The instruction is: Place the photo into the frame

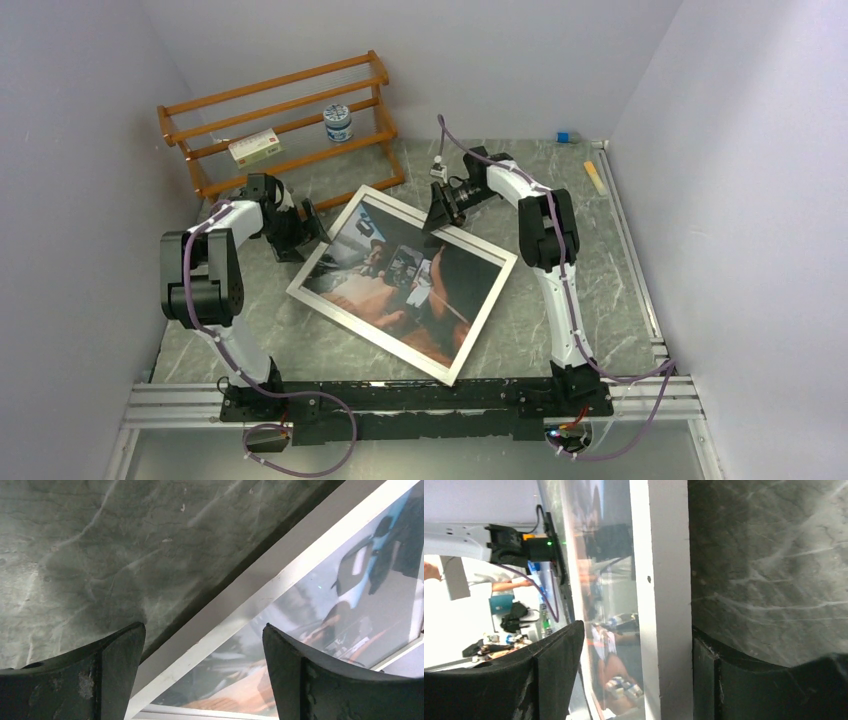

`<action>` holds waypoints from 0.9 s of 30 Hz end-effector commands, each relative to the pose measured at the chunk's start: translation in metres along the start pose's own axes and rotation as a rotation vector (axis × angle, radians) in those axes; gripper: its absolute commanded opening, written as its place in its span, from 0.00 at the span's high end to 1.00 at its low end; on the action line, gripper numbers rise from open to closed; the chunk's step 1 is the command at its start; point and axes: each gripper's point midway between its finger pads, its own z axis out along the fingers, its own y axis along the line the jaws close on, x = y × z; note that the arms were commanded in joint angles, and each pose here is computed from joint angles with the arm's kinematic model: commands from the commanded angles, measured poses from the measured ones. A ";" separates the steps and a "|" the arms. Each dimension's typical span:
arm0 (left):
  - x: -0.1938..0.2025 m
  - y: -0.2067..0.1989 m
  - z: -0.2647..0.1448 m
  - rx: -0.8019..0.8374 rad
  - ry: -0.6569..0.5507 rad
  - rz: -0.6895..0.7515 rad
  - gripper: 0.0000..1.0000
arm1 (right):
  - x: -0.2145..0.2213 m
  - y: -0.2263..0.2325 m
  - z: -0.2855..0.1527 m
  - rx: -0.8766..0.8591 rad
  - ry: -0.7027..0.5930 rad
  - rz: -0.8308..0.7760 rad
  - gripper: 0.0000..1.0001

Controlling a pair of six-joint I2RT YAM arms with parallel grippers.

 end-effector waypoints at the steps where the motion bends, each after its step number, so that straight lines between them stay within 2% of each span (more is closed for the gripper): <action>1: -0.004 -0.008 0.007 0.059 -0.004 0.001 0.08 | -0.030 0.007 -0.013 0.095 -0.088 -0.054 0.25; 7: 0.001 -0.006 0.014 0.064 0.038 -0.010 0.09 | -0.063 -0.025 -0.051 0.429 -0.290 0.036 0.21; 11: 0.008 -0.010 0.014 0.091 0.056 -0.026 0.10 | -0.080 -0.021 -0.094 0.667 -0.463 0.069 0.20; 14: 0.012 -0.010 0.013 0.095 0.067 -0.029 0.10 | -0.076 0.000 -0.127 0.788 -0.590 0.095 0.20; 16: 0.012 -0.009 0.013 0.093 0.068 -0.029 0.11 | -0.058 0.009 -0.143 0.856 -0.651 0.155 0.20; 20: 0.006 -0.009 0.013 0.081 0.061 -0.009 0.11 | 0.009 0.013 -0.163 0.996 -0.714 0.371 0.20; 22: 0.001 -0.009 0.014 0.073 0.056 0.001 0.10 | 0.049 0.012 -0.167 1.044 -0.745 0.491 0.19; 27: -0.015 -0.015 0.015 0.085 0.040 0.022 0.11 | 0.127 0.012 -0.166 1.092 -0.807 0.666 0.15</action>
